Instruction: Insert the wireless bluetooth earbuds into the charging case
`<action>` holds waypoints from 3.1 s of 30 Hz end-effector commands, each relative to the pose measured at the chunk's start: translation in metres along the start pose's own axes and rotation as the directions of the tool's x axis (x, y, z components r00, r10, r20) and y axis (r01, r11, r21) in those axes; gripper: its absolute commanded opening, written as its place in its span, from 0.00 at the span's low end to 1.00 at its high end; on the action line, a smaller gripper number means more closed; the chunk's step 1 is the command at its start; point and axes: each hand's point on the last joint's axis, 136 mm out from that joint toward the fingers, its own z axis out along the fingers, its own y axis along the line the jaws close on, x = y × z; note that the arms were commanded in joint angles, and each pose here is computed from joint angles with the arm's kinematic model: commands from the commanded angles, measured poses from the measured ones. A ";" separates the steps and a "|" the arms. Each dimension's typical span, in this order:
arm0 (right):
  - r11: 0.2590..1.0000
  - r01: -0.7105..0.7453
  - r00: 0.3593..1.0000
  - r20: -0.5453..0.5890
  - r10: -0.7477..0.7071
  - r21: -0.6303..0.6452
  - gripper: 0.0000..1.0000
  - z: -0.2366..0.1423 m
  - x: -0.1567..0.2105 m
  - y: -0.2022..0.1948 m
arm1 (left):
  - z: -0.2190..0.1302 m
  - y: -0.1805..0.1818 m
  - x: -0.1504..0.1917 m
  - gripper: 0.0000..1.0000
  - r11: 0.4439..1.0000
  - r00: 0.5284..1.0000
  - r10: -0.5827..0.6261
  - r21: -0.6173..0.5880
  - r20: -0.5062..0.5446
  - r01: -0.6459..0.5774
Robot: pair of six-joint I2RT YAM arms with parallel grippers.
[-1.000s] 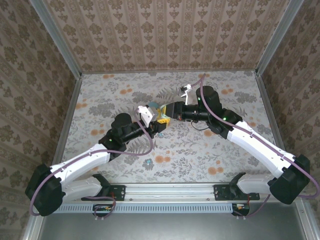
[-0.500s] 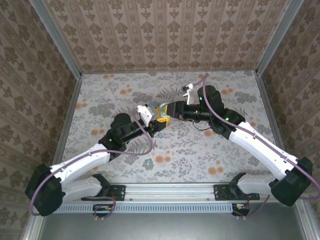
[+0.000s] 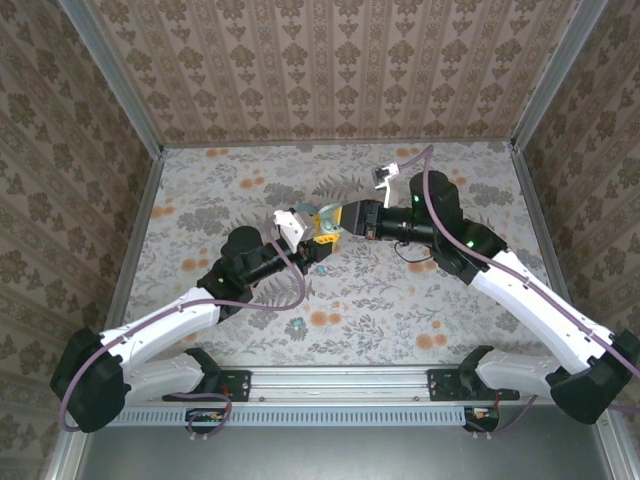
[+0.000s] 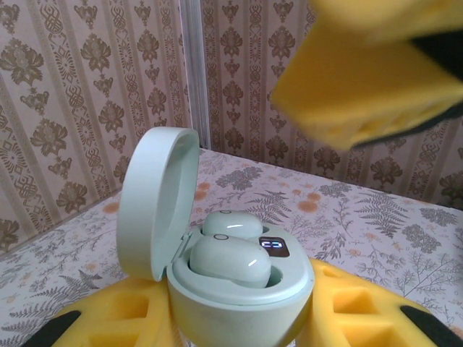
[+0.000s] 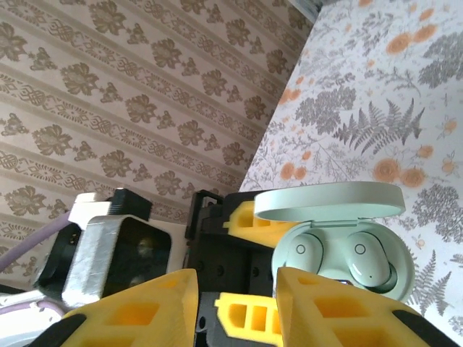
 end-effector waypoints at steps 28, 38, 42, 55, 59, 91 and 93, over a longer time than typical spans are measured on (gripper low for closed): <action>0.987 -0.139 0.979 -0.138 0.149 0.076 0.54 0.017 -0.017 -0.045 | 0.004 -0.024 -0.026 0.18 0.991 0.996 0.065 0.116 0.062 -0.072; 0.984 -0.175 0.971 -0.168 0.168 -0.025 0.55 0.005 0.008 -0.038 | 0.003 -0.015 -0.033 0.19 0.996 0.994 0.055 0.068 0.090 -0.061; 0.981 -0.189 0.966 -0.188 0.178 -0.045 0.56 0.004 0.014 -0.037 | 0.003 -0.015 -0.037 0.19 0.996 0.994 0.047 0.069 0.102 -0.055; 0.889 -0.363 0.917 -0.276 0.287 -0.280 0.57 0.012 0.012 -0.013 | 0.000 -0.019 -0.059 0.20 0.994 0.982 0.003 0.107 0.188 -0.023; 0.862 -0.391 0.907 -0.295 0.301 -0.324 0.52 0.012 0.010 -0.007 | -0.001 -0.019 -0.061 0.20 0.994 0.981 0.002 0.108 0.195 -0.024; 0.766 -0.582 0.808 0.304 0.505 0.272 0.21 0.004 0.008 -0.298 | -0.019 0.041 0.003 0.69 0.962 0.997 -0.070 -0.265 -0.032 0.059; 0.757 -0.584 0.810 0.277 0.517 0.293 0.21 0.016 0.012 -0.312 | -0.024 0.047 0.006 0.70 0.952 0.995 -0.088 -0.297 -0.046 0.071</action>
